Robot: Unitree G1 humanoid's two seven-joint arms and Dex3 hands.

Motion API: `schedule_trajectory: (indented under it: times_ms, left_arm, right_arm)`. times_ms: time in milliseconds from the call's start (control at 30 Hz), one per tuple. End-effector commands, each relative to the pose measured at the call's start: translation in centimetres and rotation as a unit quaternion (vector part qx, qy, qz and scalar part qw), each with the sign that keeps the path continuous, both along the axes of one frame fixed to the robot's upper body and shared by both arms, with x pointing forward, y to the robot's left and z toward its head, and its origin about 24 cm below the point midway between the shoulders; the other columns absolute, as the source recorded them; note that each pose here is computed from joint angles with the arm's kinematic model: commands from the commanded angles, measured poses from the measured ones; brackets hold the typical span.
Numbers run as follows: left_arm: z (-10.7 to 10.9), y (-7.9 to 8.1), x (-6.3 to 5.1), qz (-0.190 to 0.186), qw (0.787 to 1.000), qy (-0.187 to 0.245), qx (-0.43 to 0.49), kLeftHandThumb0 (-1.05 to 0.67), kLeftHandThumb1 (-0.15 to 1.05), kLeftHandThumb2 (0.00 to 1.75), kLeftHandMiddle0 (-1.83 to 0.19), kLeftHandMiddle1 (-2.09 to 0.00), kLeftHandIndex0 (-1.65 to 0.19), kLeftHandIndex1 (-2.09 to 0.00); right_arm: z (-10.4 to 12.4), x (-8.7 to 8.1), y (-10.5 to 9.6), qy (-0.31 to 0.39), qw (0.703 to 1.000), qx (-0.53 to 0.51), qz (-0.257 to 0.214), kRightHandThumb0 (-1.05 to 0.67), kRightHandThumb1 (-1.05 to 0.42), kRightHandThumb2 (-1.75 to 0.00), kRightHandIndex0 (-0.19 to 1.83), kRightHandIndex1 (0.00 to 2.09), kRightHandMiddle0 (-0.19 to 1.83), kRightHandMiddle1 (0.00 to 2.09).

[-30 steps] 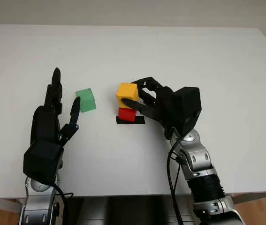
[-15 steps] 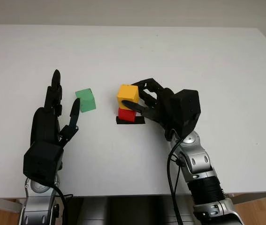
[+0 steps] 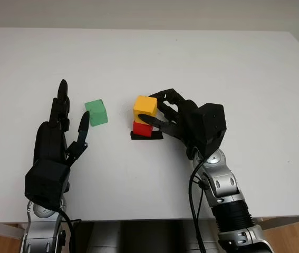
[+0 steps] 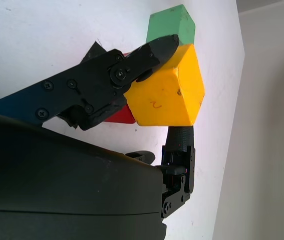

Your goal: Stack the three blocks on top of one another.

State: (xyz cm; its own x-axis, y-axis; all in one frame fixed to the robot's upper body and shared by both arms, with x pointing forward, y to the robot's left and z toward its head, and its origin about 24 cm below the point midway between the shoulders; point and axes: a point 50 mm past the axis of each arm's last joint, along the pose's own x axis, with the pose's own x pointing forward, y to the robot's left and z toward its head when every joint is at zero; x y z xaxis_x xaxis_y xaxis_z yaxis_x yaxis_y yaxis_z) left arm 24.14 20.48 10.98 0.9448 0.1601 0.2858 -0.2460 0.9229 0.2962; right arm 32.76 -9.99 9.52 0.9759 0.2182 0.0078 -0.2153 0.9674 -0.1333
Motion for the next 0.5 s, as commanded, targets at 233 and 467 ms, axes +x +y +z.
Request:
schedule_trajectory:
  times_ms: [233, 467]
  left_arm:
    - [0.15, -0.07, -0.20, -0.002, 1.000, -0.007, 0.001, -0.61, 1.05, 0.52, -0.02, -0.05, -0.02, -0.06]
    - [0.12, -0.11, -0.16, 0.001, 1.000, -0.007, 0.004, -0.62, 1.05, 0.52, -0.03, -0.06, -0.02, -0.05]
  right_arm:
    - [0.21, -0.34, -0.42, -0.036, 0.999, -0.019, 0.012, -0.63, -0.90, -0.05, 0.16, 0.01, 0.07, 0.80]
    - [0.32, -0.67, -0.84, -0.050, 0.998, -0.026, 0.036, -0.67, -0.90, -0.05, 0.02, 0.02, 0.02, 0.50]
